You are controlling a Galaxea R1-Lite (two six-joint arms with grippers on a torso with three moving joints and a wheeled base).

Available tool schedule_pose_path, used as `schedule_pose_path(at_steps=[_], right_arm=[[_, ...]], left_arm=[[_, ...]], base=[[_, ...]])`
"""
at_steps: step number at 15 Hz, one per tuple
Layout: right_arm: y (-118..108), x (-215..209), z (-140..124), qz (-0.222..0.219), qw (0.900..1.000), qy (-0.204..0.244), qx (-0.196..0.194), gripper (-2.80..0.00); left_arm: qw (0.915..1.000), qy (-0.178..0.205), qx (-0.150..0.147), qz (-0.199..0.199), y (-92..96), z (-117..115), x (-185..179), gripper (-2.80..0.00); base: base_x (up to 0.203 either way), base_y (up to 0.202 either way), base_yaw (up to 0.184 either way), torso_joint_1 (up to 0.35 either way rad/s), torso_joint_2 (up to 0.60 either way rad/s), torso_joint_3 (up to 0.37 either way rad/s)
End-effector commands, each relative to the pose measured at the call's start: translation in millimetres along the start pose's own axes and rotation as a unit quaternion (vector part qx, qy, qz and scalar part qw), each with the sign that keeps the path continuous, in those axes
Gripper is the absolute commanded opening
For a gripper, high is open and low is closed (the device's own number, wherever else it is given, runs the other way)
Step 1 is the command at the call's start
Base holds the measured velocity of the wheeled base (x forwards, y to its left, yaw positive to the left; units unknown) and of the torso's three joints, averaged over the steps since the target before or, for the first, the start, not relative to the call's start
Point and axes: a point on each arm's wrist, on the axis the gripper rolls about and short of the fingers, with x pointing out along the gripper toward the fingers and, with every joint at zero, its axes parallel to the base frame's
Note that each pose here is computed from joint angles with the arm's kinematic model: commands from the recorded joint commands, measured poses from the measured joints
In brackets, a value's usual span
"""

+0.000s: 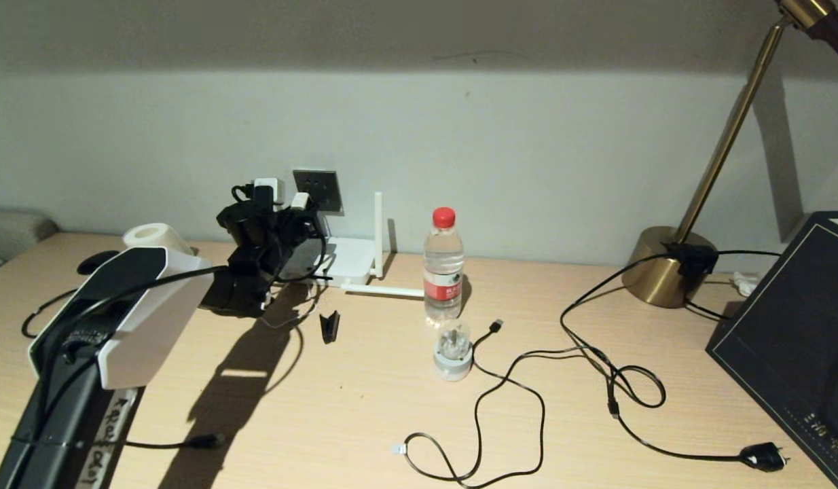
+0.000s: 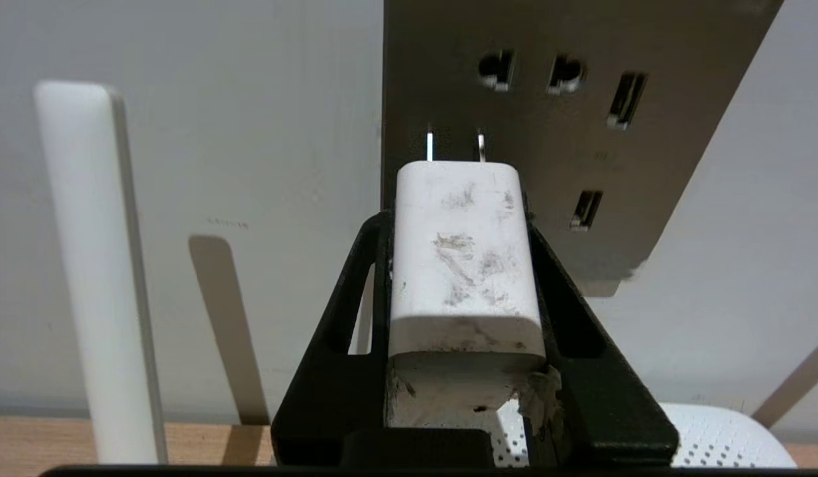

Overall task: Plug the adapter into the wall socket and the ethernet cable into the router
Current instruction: Plug plug into socket

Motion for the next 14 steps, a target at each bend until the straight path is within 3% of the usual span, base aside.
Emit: schedule_pose_path(at_steps=[1,6,14], right_arm=[[0.0,0.1,0.0,0.0,1.0,0.001,0.0,-2.8],[0.0,0.1,0.0,0.0,1.0,0.001,0.0,-2.8],[0.0,0.1,0.0,0.0,1.0,0.001,0.0,-2.8]], left_arm=[[1.0,-0.003,-0.001,-0.004,-4.8,9.5,-6.1,-2.8],[0.9999,-0.006,0.0,-0.015,-16.2,25.4,-24.5,-2.8],[0.9999,0.001,0.007,-0.016,-13.2,31.8,-16.1,-2.8]], base=[[0.0,0.0,0.0,0.0,0.0,0.0],[0.0,0.0,0.0,0.005,0.0,0.0],[0.0,0.0,0.0,0.0,0.0,0.0]])
